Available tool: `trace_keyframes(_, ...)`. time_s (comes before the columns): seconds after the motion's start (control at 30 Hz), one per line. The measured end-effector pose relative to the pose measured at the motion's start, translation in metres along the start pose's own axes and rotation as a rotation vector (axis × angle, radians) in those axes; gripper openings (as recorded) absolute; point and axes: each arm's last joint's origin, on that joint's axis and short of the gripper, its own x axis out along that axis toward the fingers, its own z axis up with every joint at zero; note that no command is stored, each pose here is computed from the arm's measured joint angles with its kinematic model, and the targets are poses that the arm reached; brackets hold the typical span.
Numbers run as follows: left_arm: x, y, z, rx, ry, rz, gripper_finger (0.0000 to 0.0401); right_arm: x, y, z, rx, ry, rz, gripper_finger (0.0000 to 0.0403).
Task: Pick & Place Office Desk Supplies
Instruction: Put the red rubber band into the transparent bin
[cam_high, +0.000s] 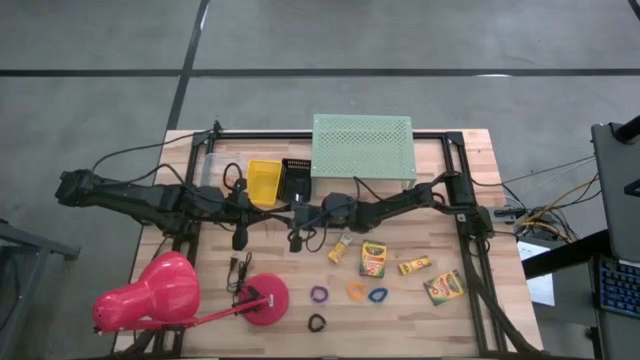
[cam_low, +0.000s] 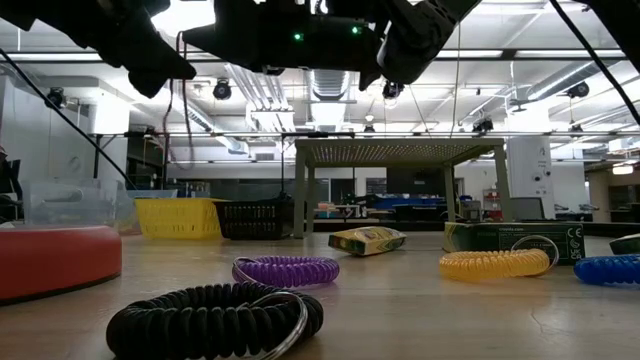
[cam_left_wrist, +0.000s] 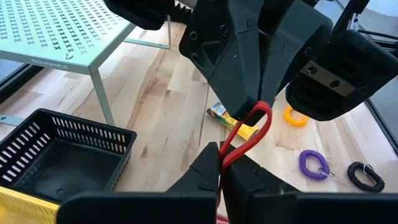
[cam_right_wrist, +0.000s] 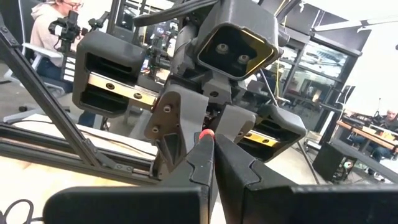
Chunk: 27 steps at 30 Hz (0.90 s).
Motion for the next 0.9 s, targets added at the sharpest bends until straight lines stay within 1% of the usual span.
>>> trace_keyframes(0.23,0.0,0.0002,0.0,0.004,-0.002,0.008,0.0006,0.0,0.0003,0.0001,0.0,0.0,0.0,0.0008)
trace_keyframes(0.3,0.0,0.0002,0.0,0.042,-0.001,0.008,0.0004,0.0,0.0005,0.0002,-0.008,0.0,0.001,0.0008)
trace_keyframes(0.4,0.0,0.0004,-0.0015,0.177,0.015,0.009,0.0002,-0.0001,0.0008,-0.0009,-0.031,0.01,0.004,0.0008)
trace_keyframes(0.57,-0.0002,0.0014,-0.0058,0.434,0.061,0.007,0.0001,-0.0001,0.0013,-0.0024,-0.035,0.025,0.009,0.0008)
trace_keyframes(0.7,-0.0002,0.0019,-0.0081,0.6,0.085,0.0,0.0001,-0.0002,0.0014,-0.0022,-0.037,0.024,0.008,0.0008)
trace_keyframes(0.8,-0.0002,0.0019,-0.0083,0.676,0.088,-0.003,0.0001,-0.0001,0.0012,-0.0024,-0.037,0.025,0.008,0.0008)
trace_keyframes(0.9,-0.0002,0.0019,-0.0083,0.69,0.087,-0.004,0.0,-0.0002,0.0014,-0.0023,-0.037,0.025,0.009,0.0008)
